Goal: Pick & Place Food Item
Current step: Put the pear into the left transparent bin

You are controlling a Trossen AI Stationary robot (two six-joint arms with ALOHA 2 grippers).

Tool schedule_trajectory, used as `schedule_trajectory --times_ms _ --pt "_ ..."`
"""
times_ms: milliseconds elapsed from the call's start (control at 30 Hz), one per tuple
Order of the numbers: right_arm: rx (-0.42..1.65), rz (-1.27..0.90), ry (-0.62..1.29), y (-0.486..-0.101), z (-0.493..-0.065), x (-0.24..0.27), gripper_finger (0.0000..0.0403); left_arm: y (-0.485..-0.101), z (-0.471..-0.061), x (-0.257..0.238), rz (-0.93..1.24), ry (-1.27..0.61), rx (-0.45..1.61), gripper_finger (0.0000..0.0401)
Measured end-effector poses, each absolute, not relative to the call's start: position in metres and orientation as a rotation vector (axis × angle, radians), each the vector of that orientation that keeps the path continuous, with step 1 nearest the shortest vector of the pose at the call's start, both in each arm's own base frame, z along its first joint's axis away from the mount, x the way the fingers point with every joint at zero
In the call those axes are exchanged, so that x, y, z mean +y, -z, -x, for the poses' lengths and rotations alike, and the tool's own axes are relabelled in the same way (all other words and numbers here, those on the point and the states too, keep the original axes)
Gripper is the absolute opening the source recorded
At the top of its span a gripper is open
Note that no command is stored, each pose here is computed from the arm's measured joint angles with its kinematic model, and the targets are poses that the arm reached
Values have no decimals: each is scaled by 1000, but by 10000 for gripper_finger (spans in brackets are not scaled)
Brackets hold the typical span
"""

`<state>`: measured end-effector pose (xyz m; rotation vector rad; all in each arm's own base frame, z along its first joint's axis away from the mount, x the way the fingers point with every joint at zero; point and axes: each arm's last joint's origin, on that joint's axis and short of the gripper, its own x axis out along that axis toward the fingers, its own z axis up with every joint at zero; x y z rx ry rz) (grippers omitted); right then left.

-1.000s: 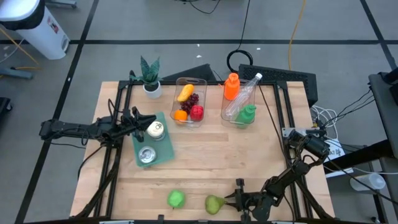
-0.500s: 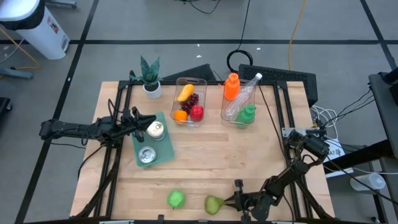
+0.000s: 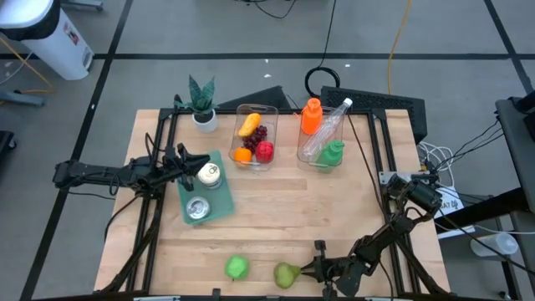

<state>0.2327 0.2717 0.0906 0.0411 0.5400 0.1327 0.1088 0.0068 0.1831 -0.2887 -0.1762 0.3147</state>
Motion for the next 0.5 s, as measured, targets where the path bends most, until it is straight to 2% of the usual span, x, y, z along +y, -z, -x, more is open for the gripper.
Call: schedule_trajectory --times_ms 300,500 --pt "530 -50 -131 -92 -233 272 40 -183 -109 7 289 -315 -176 50" --pt "516 -54 -142 -93 -234 273 5 -183 -109 7 289 -315 -176 50"
